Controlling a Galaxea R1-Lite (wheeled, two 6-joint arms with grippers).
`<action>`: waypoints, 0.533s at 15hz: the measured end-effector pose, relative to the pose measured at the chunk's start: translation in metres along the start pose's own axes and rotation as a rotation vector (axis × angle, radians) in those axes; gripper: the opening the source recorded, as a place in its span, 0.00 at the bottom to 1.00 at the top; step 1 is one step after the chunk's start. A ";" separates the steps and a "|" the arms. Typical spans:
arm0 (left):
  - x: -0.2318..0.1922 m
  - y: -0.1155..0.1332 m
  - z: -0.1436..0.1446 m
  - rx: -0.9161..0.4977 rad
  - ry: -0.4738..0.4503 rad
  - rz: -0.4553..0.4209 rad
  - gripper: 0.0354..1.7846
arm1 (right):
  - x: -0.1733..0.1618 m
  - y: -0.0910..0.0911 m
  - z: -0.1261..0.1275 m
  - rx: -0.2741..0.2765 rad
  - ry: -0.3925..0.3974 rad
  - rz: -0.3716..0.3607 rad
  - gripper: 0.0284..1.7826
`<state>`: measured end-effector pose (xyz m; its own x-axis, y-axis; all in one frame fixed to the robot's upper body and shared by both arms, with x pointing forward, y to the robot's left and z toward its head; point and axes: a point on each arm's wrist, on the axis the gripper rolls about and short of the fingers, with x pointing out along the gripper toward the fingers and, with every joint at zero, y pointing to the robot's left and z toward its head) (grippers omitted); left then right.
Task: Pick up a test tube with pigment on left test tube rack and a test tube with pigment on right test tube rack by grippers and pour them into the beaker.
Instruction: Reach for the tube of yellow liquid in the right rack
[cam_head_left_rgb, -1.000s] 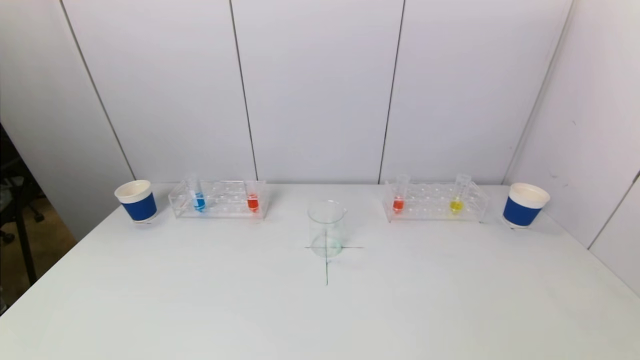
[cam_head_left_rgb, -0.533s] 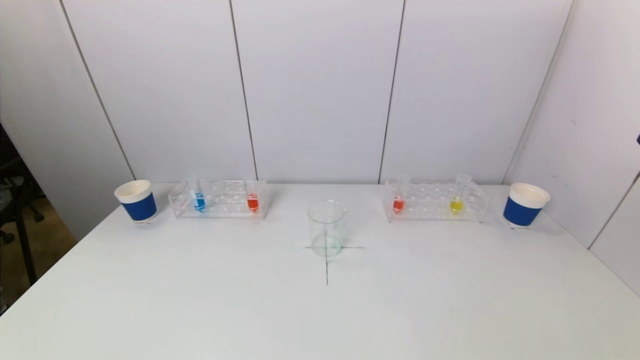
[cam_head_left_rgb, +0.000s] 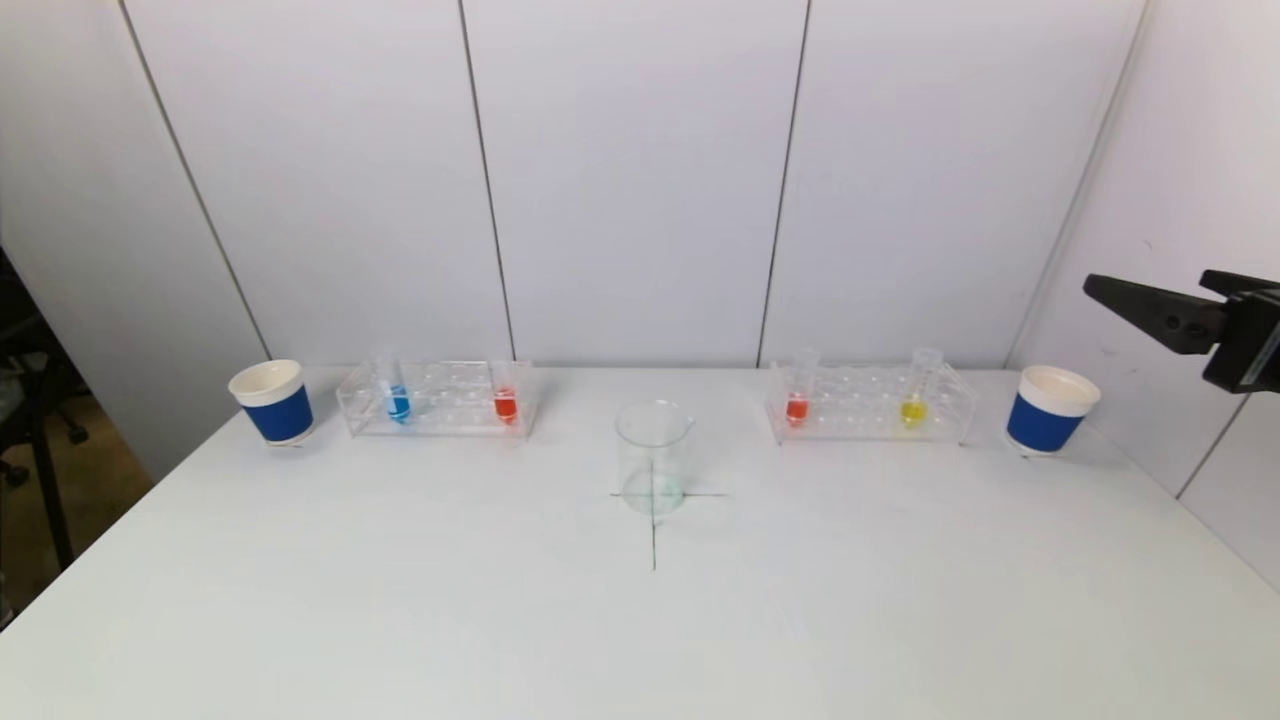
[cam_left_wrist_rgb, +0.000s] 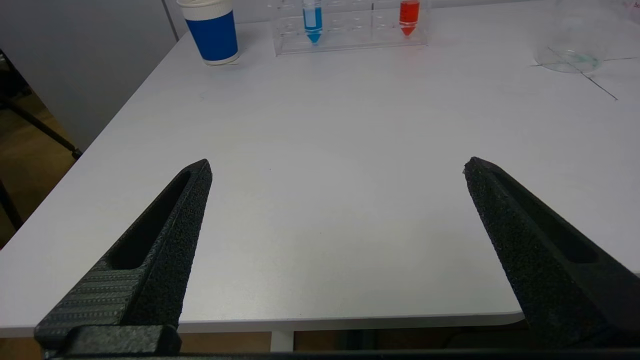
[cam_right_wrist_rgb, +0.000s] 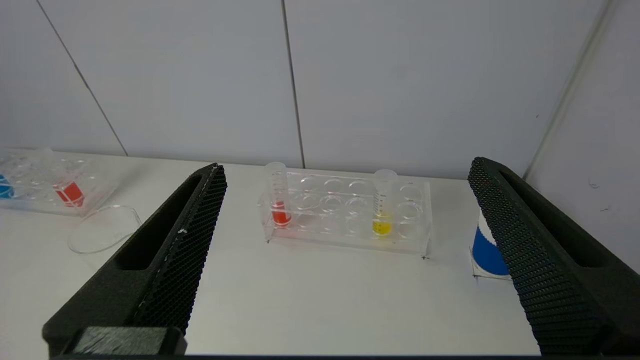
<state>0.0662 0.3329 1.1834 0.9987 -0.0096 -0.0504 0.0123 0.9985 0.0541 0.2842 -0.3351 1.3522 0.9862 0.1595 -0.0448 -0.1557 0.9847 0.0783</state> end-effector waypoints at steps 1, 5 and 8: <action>0.000 0.000 0.000 0.000 0.000 0.000 0.99 | 0.009 -0.002 -0.005 0.002 0.007 0.000 0.99; 0.000 0.000 0.000 0.000 0.000 0.000 0.99 | 0.048 -0.012 -0.030 0.002 0.009 -0.010 0.99; 0.000 0.000 0.000 0.000 0.000 0.000 0.99 | 0.068 -0.015 -0.046 0.002 0.014 -0.008 0.99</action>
<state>0.0662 0.3329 1.1834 0.9987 -0.0094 -0.0504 0.0121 0.9985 0.0537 0.3511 -0.3359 1.3018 0.9865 0.1528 -0.0589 -0.1479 0.9857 0.0803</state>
